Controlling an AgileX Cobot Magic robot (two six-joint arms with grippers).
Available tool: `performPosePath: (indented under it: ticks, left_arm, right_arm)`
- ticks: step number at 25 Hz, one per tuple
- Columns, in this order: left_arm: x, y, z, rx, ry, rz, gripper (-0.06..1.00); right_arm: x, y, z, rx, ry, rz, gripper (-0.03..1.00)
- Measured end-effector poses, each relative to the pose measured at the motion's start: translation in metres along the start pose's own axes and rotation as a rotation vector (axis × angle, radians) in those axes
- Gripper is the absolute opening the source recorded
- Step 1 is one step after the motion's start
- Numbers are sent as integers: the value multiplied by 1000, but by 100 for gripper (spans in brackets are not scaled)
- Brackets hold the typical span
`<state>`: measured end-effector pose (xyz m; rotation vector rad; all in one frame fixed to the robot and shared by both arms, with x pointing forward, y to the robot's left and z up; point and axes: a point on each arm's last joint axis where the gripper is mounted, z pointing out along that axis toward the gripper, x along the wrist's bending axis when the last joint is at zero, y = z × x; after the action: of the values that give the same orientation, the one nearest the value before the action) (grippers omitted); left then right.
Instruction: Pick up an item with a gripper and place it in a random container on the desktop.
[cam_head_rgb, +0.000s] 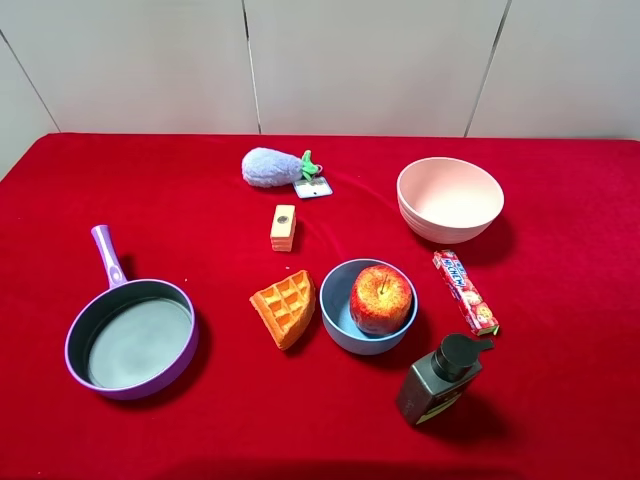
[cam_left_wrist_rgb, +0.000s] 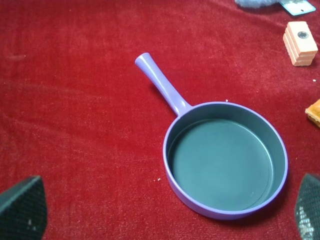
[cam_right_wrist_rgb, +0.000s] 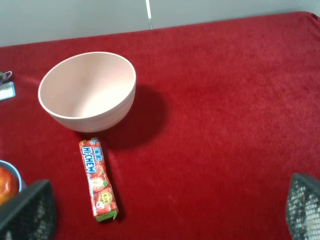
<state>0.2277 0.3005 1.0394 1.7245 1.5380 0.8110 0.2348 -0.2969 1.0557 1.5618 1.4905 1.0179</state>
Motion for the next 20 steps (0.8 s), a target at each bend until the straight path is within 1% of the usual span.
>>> performPosePath:
  ticks: [20]
  left_arm:
    - [0, 0, 0, 0, 0, 0, 99]
  right_arm:
    - [0, 0, 0, 0, 0, 0, 69]
